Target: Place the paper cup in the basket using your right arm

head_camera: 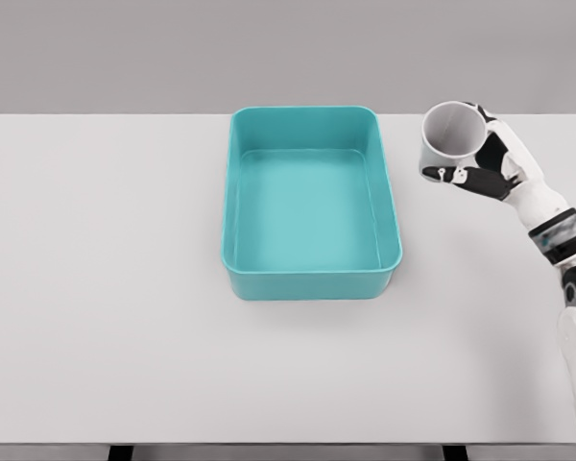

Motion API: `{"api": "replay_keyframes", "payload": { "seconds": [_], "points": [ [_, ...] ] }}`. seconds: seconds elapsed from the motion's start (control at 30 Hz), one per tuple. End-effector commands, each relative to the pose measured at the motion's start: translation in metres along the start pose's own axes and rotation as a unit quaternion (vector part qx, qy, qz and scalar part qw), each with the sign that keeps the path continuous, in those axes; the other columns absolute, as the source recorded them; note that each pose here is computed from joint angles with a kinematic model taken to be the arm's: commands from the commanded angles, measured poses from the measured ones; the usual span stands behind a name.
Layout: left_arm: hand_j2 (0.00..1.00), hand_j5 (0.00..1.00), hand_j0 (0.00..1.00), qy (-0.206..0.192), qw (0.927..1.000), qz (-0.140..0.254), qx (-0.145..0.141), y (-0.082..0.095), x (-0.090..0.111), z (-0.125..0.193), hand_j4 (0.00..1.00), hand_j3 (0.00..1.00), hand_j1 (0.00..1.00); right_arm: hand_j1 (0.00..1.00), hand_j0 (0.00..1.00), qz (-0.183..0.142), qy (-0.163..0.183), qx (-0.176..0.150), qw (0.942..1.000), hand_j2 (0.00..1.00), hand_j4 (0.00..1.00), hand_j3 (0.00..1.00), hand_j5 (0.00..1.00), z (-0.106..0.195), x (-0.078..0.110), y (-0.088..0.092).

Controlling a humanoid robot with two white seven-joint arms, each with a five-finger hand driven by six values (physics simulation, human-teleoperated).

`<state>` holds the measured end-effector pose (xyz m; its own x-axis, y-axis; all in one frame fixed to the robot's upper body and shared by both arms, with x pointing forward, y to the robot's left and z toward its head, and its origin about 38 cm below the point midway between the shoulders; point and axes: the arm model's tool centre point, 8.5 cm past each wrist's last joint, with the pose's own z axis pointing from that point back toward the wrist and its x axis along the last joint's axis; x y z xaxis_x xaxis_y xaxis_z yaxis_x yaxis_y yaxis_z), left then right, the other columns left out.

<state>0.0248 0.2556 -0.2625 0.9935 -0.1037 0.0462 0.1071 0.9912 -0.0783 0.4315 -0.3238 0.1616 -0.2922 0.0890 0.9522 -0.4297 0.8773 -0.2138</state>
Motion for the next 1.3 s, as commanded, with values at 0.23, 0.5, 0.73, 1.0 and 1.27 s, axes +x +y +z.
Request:
{"api": "replay_keyframes", "payload": {
  "seconds": [0.23, 0.5, 0.73, 1.0, 1.27],
  "points": [
    [1.0, 1.0, 1.0, 0.0, 1.0, 0.001, 0.0, 0.0, 0.0, 0.0, 1.0, 1.0, 1.0, 0.59, 0.59, 0.069, -0.019, 0.051, 0.9961, 0.59, 0.59, 0.59, 0.59, -0.024, 0.03, 0.024],
    [1.0, 1.0, 1.0, 0.0, 1.0, 0.0, 0.0, 0.0, 0.0, 0.0, 1.0, 1.0, 1.0, 0.59, 0.59, 0.113, -0.034, 0.074, 0.9902, 0.59, 0.59, 0.59, 0.59, -0.04, 0.052, 0.035],
    [1.0, 1.0, 1.0, 0.0, 1.0, 0.001, 0.0, 0.0, 0.0, 0.0, 1.0, 1.0, 1.0, 0.59, 0.59, 0.149, -0.032, 0.105, 0.9827, 0.59, 0.59, 0.59, 0.59, -0.064, 0.056, 0.063],
    [1.0, 1.0, 1.0, 0.0, 1.0, 0.001, 0.0, 0.0, 0.0, 0.0, 1.0, 1.0, 1.0, 0.59, 0.59, 0.206, -0.027, 0.131, 0.9694, 0.59, 0.59, 0.59, 0.59, -0.076, 0.072, 0.083],
    [1.0, 1.0, 1.0, 0.0, 1.0, 0.001, 0.0, 0.0, 0.0, 0.0, 1.0, 1.0, 1.0, 0.58, 0.58, 0.247, -0.018, 0.172, 0.9535, 0.58, 0.58, 0.58, 0.58, -0.094, 0.077, 0.108]
  ]
}}
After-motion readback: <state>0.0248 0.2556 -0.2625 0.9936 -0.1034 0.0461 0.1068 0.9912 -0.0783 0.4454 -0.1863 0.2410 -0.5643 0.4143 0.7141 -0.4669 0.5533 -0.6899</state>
